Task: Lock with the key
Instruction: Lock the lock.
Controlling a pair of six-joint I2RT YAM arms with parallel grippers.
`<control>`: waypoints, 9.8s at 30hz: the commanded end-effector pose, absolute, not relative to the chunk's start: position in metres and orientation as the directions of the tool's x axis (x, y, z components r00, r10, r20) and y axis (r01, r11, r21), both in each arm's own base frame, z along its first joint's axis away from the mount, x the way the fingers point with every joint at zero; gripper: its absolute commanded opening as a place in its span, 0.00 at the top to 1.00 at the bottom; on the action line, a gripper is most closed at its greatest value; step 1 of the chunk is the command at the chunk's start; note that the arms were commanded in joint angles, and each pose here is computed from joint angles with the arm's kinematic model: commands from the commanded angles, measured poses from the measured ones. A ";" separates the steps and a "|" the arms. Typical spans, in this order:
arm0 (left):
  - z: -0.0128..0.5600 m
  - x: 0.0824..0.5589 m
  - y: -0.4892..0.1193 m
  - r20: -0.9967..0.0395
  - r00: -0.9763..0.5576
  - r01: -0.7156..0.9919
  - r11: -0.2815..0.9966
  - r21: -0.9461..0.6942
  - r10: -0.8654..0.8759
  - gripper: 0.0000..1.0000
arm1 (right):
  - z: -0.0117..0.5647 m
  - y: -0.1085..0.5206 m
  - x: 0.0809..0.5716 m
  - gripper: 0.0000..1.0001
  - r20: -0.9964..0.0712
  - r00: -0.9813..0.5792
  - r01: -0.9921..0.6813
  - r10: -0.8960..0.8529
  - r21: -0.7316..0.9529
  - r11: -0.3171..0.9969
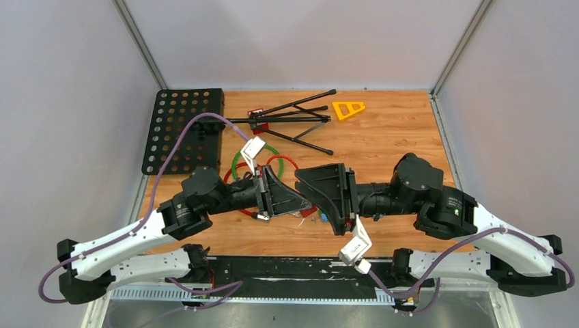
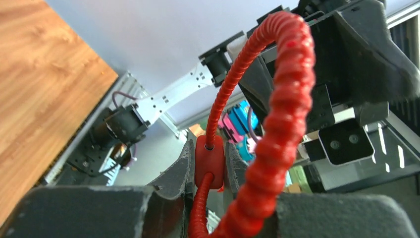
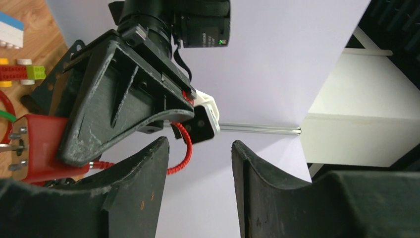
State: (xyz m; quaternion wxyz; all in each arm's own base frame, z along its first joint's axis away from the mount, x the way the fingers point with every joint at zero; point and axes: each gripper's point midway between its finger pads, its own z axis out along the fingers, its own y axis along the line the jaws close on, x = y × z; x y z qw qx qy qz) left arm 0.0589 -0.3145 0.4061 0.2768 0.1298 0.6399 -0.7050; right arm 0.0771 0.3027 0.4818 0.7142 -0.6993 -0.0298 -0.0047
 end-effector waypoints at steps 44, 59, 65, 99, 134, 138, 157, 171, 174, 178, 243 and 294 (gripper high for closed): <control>0.369 0.125 -0.281 -0.963 -0.249 0.873 0.453 -0.179 0.099 1.00 | 0.461 0.347 0.166 0.61 -0.419 0.753 -0.396 -0.508 -0.904 0.160; 0.412 0.131 -0.260 -0.983 -0.129 0.855 0.486 -0.178 -0.133 0.00 | 0.483 0.330 0.160 1.00 -0.614 0.682 -0.468 -0.397 -0.784 0.407; 0.440 0.127 -0.240 -0.947 -0.054 0.856 0.473 -0.207 -0.318 0.00 | 0.513 0.305 0.166 1.00 -0.767 0.589 -0.504 -0.253 -0.594 0.627; 0.537 0.093 -0.222 -0.668 0.164 0.949 0.300 -0.093 -0.726 0.10 | 0.559 0.253 0.142 1.00 -0.664 0.113 -0.768 0.739 0.413 0.489; 0.536 0.103 -0.240 -0.680 0.100 0.950 0.274 -0.152 -0.726 1.00 | 0.547 0.265 0.130 0.65 -0.665 -0.001 -0.805 0.747 0.444 0.394; 0.541 0.107 -0.229 -0.644 0.110 0.939 0.291 -0.181 -0.757 1.00 | 0.541 0.271 0.125 0.57 -0.638 -0.060 -0.817 0.768 0.474 0.330; 0.555 0.085 -0.217 -0.566 0.078 0.971 0.192 -0.145 -0.821 1.00 | 0.541 0.297 0.116 0.51 -0.417 -0.285 -0.787 0.863 0.616 0.038; 0.551 0.082 -0.227 -0.589 0.057 0.978 0.164 -0.129 -0.806 1.00 | 0.554 0.301 0.112 0.68 -0.383 -0.308 -0.798 0.871 0.603 -0.017; 0.549 0.082 -0.230 -0.597 0.051 0.979 0.158 -0.127 -0.801 1.00 | 0.553 0.303 0.112 0.87 -0.390 -0.309 -0.797 0.867 0.603 -0.012; 0.544 0.083 -0.236 -0.628 0.048 0.979 0.163 -0.126 -0.777 1.00 | 0.551 0.308 0.114 1.00 -0.430 -0.300 -0.793 0.851 0.609 0.028; 0.519 0.116 -0.230 -0.836 0.173 0.897 0.433 -0.084 -0.521 1.00 | 0.461 0.234 0.116 0.32 -0.940 -0.064 -0.803 0.335 0.248 0.541; 0.427 0.066 -0.279 -0.985 0.067 0.996 0.047 0.075 0.158 1.00 | 0.393 0.301 0.109 0.63 -0.801 0.339 -0.865 -0.494 -0.471 0.170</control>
